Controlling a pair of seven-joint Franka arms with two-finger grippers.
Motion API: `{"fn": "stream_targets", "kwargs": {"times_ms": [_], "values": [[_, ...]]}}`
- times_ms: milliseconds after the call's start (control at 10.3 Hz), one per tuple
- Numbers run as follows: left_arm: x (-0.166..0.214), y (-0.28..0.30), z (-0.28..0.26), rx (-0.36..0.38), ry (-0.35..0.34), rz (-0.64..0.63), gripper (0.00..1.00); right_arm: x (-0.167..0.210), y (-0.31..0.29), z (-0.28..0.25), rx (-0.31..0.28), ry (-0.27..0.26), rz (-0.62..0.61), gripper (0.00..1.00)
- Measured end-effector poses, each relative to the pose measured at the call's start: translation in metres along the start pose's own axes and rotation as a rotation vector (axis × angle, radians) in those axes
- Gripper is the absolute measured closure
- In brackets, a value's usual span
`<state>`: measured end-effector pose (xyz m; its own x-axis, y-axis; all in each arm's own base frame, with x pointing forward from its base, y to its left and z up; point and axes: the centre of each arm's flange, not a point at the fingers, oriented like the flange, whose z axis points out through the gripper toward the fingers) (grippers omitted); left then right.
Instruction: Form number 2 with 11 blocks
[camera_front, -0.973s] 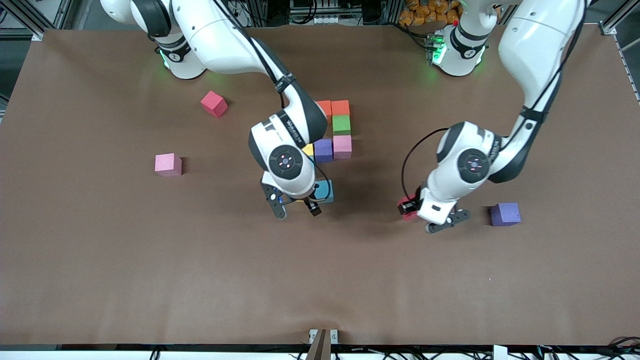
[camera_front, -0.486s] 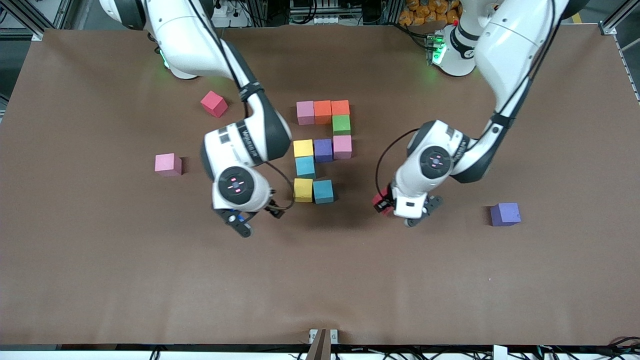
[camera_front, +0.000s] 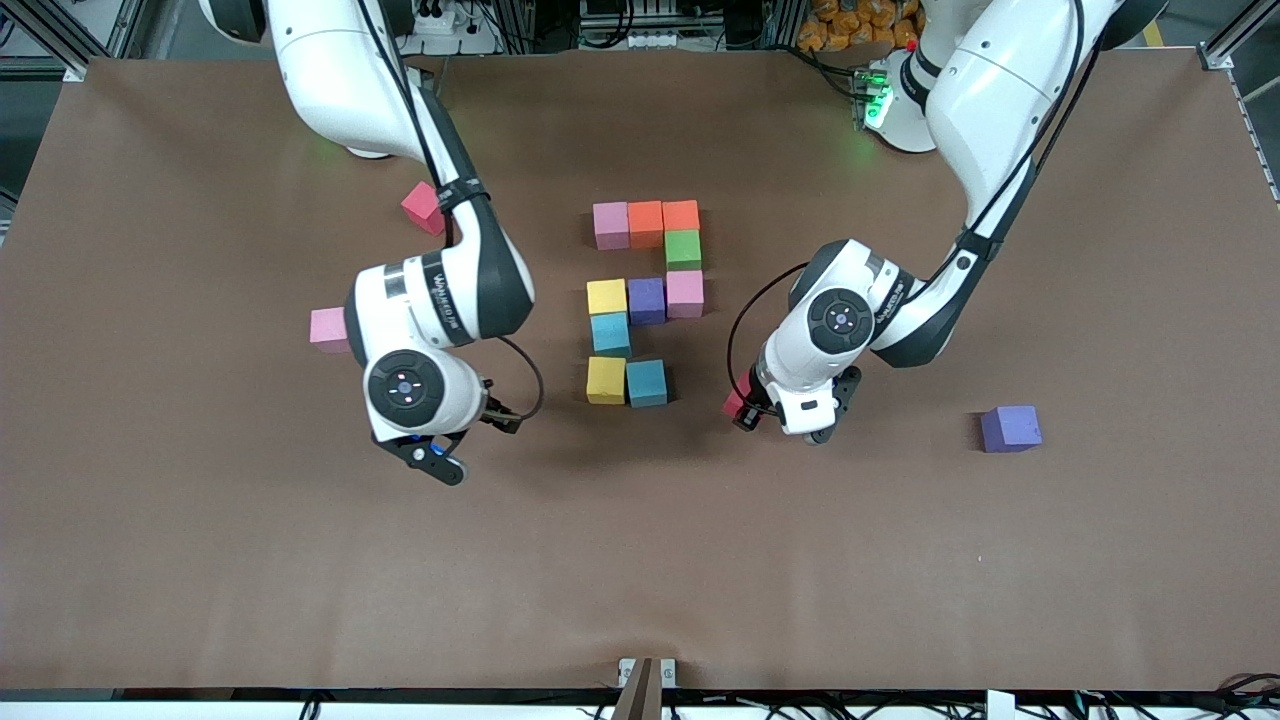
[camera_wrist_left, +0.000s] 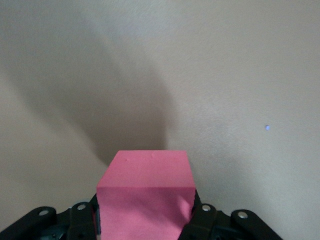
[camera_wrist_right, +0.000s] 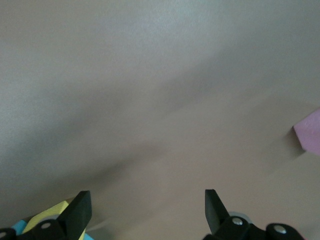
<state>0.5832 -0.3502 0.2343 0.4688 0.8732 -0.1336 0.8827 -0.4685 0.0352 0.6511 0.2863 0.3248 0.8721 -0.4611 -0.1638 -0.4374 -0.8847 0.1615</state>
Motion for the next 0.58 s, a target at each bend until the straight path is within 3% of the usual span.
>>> {"fn": "stream_targets", "kwargs": {"times_ms": [292, 584], "values": [[-0.018, 0.002, 0.015, -0.028, -0.017, -0.151, 0.39, 0.007, 0.034, 0.005, 0.061, 0.039, -0.109, 0.00], [-0.039, 0.002, 0.027, -0.033, -0.008, -0.300, 0.39, 0.010, 0.063, 0.001, 0.077, 0.029, -0.244, 0.00]]}}
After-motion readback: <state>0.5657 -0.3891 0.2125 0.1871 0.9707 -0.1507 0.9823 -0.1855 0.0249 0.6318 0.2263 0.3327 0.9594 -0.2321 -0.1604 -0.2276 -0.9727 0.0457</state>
